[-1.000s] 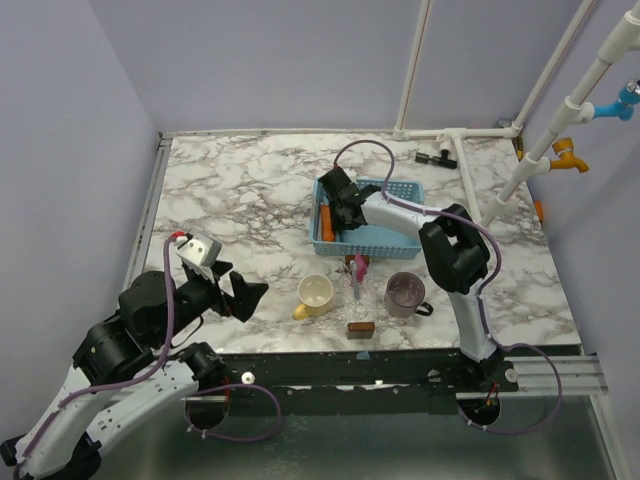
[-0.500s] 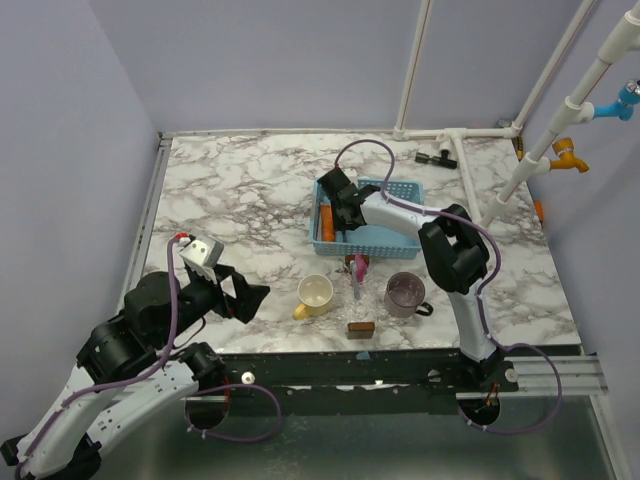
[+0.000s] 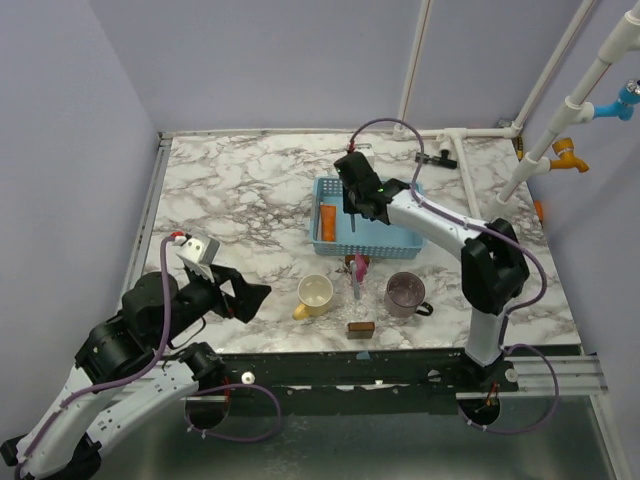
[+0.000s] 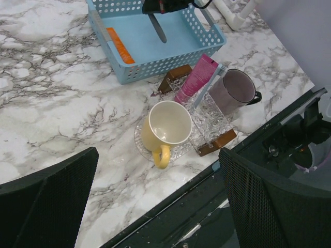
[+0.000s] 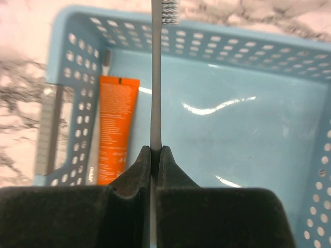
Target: Prepare toiletry sets of a toothbrush and toothpaste on the tray
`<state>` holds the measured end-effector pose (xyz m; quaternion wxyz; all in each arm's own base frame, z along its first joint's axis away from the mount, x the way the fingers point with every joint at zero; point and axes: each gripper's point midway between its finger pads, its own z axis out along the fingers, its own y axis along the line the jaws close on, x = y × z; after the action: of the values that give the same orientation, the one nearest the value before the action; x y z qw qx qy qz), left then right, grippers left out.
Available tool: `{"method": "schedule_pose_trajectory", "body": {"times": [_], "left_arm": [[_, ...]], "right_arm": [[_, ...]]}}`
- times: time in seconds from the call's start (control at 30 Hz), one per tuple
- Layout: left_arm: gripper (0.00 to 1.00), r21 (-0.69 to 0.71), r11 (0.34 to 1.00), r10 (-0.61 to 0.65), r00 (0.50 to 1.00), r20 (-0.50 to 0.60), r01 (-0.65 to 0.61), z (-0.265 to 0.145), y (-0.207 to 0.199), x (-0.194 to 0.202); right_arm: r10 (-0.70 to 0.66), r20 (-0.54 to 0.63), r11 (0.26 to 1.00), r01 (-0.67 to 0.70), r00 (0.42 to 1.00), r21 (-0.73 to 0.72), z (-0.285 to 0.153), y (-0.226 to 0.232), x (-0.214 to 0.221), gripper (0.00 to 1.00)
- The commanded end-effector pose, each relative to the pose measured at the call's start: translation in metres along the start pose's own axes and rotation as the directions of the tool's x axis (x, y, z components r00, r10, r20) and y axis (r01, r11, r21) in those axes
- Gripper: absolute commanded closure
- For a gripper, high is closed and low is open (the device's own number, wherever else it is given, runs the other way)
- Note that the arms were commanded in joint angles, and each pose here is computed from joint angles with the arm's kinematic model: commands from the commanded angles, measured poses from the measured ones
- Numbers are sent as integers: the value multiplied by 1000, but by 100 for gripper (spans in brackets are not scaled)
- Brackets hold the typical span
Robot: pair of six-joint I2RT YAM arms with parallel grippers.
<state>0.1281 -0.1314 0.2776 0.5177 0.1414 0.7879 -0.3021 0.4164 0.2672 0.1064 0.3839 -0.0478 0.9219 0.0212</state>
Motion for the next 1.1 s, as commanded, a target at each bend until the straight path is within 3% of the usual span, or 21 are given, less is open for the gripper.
{"method": "schedule_pose_trajectory", "body": {"times": [0.0, 0.27, 0.47, 0.57, 0.73, 1.07], "left_arm": [[1, 57, 997, -51, 998, 40, 49, -9, -12, -11], [1, 170, 982, -86, 996, 21, 81, -12, -39, -23], [1, 307, 944, -119, 993, -23, 120, -14, -68, -26], [1, 391, 911, -130, 991, -27, 131, -16, -84, -30], [1, 487, 864, -139, 990, -18, 131, -19, -102, -37], [1, 577, 801, -190, 982, -12, 162, -18, -123, -53]], "right_arm": [[42, 173, 999, -36, 984, -36, -33, -6, -45, 100], [127, 350, 970, -42, 928, -240, -104, 2, -81, 99], [233, 376, 876, -26, 897, -481, -174, 22, -86, 100], [298, 367, 775, 1, 881, -633, -218, 38, -85, 99], [394, 296, 525, 51, 870, -850, -294, 68, -72, 99], [455, 209, 222, 117, 865, -968, -402, 134, -40, 99]]}}
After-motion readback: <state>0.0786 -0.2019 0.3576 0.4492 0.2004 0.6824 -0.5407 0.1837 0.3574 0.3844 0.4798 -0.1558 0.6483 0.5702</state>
